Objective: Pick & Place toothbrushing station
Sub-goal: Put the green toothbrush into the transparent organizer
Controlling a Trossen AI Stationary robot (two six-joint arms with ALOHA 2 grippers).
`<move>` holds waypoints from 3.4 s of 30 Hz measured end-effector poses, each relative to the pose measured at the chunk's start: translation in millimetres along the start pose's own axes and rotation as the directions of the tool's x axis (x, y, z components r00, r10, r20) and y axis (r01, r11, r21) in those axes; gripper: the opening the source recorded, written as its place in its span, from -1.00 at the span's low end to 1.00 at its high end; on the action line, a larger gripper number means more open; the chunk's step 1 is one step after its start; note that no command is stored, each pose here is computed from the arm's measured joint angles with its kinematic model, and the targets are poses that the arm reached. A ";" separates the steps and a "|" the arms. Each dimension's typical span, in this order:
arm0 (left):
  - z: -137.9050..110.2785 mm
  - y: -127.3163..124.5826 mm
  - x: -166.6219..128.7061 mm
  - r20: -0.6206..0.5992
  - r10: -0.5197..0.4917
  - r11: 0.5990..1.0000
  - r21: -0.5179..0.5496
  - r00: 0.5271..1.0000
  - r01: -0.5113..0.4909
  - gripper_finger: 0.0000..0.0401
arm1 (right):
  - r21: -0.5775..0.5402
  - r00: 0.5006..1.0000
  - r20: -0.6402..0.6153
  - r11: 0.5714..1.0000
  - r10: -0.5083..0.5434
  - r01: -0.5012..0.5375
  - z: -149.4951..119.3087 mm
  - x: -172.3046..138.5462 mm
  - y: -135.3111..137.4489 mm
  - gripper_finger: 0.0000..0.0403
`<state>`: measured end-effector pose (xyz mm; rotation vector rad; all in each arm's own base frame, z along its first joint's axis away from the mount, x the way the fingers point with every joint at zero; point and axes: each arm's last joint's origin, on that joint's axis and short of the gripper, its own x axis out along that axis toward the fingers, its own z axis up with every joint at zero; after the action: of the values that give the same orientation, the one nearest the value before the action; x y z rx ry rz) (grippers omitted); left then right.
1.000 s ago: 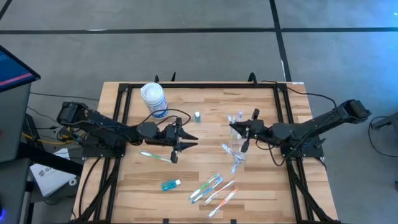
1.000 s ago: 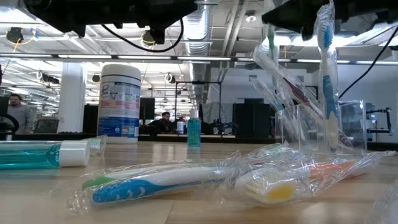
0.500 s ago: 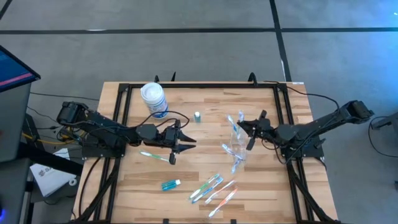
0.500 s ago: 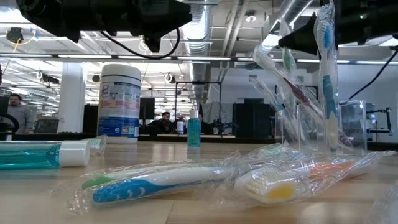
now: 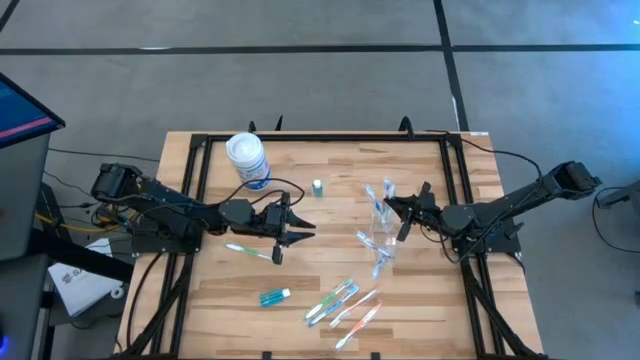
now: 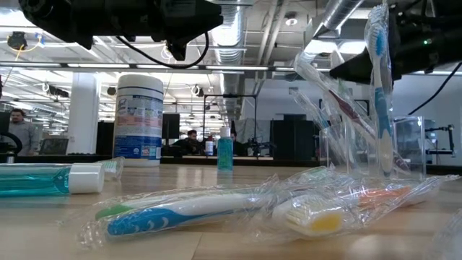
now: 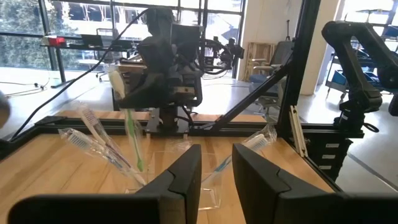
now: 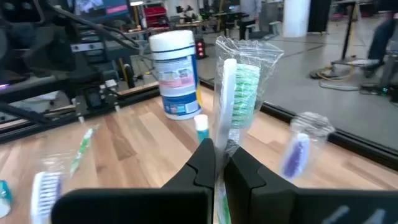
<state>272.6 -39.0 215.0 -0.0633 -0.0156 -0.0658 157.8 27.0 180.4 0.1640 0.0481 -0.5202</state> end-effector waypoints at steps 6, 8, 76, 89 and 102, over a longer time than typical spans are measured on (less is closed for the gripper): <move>-0.1 0.0 0.0 0.000 0.000 1.000 0.000 1.000 0.000 -0.57 | 0.005 1.000 -0.018 1.000 -0.007 0.007 -4.1 2.0 1.1 -0.98; -0.1 0.0 0.0 0.000 -0.001 1.000 0.000 1.000 0.001 -0.57 | -0.001 0.999 -0.034 1.000 -0.011 0.011 -7.5 3.4 1.8 -0.98; -2.4 0.1 0.1 -0.026 -0.002 1.000 0.003 1.000 0.002 -0.57 | -0.104 0.999 -0.039 0.994 -0.032 0.027 -9.6 10.4 10.1 0.02; -15.8 0.2 -1.2 -0.165 -0.002 1.000 -0.017 0.986 -0.001 -0.57 | -0.103 0.998 -0.001 0.992 0.067 -0.067 6.9 -11.4 10.7 -0.16; -24.4 -21.3 -25.6 -0.431 -0.067 0.997 0.003 0.900 0.075 -0.57 | -0.089 0.984 0.029 0.980 0.178 -0.175 13.7 -27.2 18.0 -0.22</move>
<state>245.9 -60.2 191.6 -0.0273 0.4269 -0.1519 143.3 53.4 198.8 0.0730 0.0194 -0.3428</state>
